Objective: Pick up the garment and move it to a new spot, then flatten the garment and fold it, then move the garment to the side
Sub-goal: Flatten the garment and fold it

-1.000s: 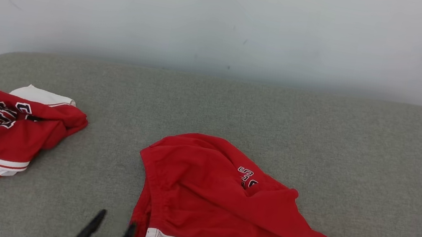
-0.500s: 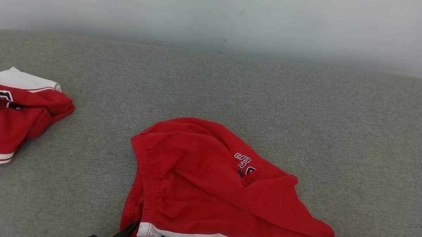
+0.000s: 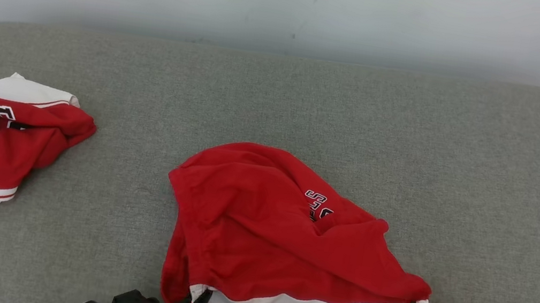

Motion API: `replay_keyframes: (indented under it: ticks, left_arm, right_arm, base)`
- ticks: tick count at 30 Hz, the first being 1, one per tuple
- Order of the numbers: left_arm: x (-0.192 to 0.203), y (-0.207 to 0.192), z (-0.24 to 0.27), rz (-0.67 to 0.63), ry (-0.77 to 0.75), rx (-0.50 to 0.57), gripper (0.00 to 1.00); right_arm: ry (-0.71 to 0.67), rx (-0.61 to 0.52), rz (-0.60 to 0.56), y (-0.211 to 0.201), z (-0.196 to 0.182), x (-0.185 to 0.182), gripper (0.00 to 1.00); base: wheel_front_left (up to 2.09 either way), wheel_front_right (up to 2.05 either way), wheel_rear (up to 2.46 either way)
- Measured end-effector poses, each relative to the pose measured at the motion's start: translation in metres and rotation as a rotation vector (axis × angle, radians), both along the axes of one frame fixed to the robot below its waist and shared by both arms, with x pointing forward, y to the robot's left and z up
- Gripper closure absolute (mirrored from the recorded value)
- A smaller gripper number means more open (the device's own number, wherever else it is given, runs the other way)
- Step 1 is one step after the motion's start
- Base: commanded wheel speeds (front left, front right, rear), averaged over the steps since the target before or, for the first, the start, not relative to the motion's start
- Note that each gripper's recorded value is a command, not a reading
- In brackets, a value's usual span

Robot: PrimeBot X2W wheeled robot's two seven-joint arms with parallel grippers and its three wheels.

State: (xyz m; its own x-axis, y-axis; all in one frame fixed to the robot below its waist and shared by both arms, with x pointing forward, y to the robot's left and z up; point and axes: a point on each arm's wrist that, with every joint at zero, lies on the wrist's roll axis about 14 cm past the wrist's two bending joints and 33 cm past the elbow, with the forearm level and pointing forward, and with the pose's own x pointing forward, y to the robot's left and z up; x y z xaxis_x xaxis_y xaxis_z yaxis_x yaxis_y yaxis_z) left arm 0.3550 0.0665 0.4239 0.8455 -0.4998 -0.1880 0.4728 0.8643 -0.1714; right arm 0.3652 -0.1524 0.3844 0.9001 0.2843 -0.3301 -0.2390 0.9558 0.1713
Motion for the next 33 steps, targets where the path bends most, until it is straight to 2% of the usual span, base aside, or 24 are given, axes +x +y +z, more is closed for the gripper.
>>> replay_keyframes:
  ticks: [8,13,19,24,28,33]
  left_arm:
    - [0.007,0.006,0.036,0.064,-0.082,-0.105,1.00]
    - [0.031,0.009,0.072,0.052,-0.186,-0.126,1.00]
    - [0.095,0.001,0.148,-0.053,-0.396,-0.068,1.00]
    - [0.158,-0.008,0.243,-0.108,-0.587,-0.045,1.00]
    - [0.203,-0.015,0.313,-0.116,-0.683,-0.096,1.00]
    - [0.256,-0.016,0.369,-0.094,-0.775,-0.064,1.00]
  right_arm:
    - [-0.110,0.064,0.022,0.015,0.034,-0.001,1.00]
    - [-0.222,0.126,0.037,0.023,0.074,0.021,1.00]
    - [-0.394,0.168,0.093,0.032,0.144,0.084,1.00]
    - [-0.535,0.258,0.077,0.025,0.229,0.156,1.00]
    - [-0.634,0.322,0.061,0.014,0.298,0.209,1.00]
    - [-0.727,0.354,0.030,0.001,0.362,0.263,1.00]
  base:
    - [0.00,0.00,0.00]
    - [0.00,0.00,0.00]
    - [0.00,0.00,0.00]
    - [0.00,0.00,0.00]
    - [0.00,0.00,0.00]
    - [0.00,0.00,0.00]
